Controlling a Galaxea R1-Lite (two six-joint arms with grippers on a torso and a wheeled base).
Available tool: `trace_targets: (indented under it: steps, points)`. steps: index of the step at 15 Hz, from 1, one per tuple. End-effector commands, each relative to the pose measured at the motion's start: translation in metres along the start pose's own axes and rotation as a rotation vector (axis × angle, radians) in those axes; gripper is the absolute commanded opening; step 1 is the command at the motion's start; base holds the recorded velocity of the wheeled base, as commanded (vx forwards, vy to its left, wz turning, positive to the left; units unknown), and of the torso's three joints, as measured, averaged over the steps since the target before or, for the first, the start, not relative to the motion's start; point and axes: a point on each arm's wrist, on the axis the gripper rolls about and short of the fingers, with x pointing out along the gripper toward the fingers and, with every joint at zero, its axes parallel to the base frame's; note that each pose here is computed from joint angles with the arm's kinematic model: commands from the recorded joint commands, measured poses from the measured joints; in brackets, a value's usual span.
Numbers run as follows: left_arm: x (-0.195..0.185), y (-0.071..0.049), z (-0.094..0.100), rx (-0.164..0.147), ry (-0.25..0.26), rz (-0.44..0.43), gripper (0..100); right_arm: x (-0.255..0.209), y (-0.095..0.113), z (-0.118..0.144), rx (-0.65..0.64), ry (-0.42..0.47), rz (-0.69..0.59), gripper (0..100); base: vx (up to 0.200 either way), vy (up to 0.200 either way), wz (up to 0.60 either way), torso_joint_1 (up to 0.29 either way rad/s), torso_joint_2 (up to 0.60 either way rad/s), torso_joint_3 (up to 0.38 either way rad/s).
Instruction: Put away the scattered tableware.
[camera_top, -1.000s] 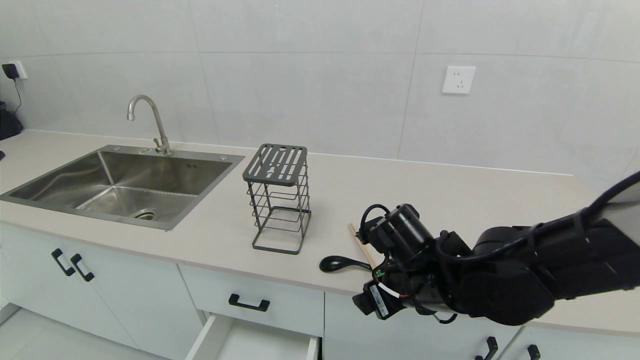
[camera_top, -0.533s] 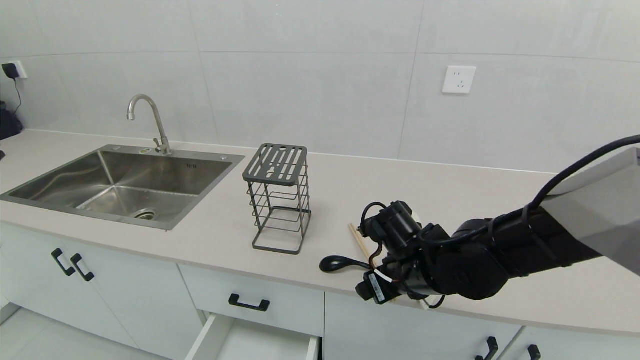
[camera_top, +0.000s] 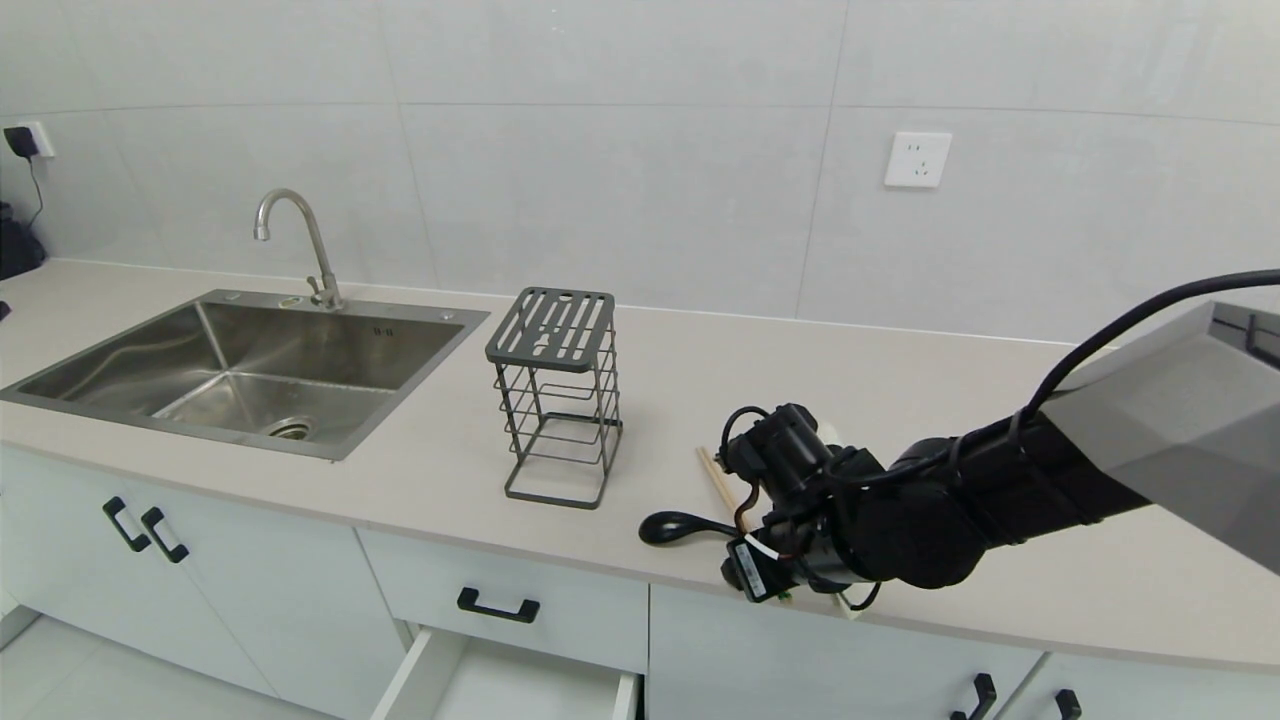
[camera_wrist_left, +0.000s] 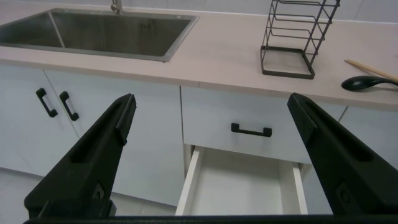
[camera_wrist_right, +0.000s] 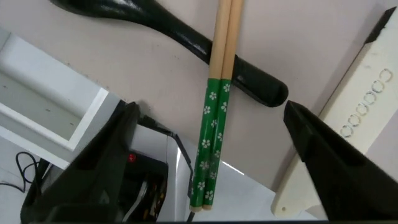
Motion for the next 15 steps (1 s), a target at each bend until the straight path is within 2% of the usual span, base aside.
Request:
trace_targets:
  steps: [1, 3, 8, 13, 15]
  points:
    - [0.0, 0.0, 0.0, 0.0, 0.001, 0.001, 100, 0.002, -0.004, 0.002, 0.013, -0.002, -0.009, 0, 0.0, 0.0, 0.0, 0.0, 0.0, 0.0]
    - [0.0, 0.0, 0.0, 0.0, 0.001, 0.001, 100, 0.003, -0.01, 0.004, 0.023, -0.011, -0.062, 0, 0.0, 0.0, 0.0, 0.0, 0.0, 0.0]
    - [0.0, 0.0, 0.0, -0.005, 0.001, 0.001, 100, -0.001, -0.027, 0.01, 0.067, -0.031, -0.087, 0, 0.0, 0.0, 0.0, 0.0, 0.0, 0.0]
    - [0.0, 0.0, 0.0, -0.003, 0.001, -0.001, 100, -0.029, -0.028, 0.02, 0.079, -0.11, -0.085, 0, 0.0, 0.0, 0.0, 0.0, 0.0, 0.0]
    - [0.0, 0.0, 0.0, -0.002, 0.001, -0.001, 100, -0.046, -0.021, 0.022, 0.062, -0.15, -0.061, 0, 0.0, 0.0, 0.0, 0.0, 0.0, 0.0]
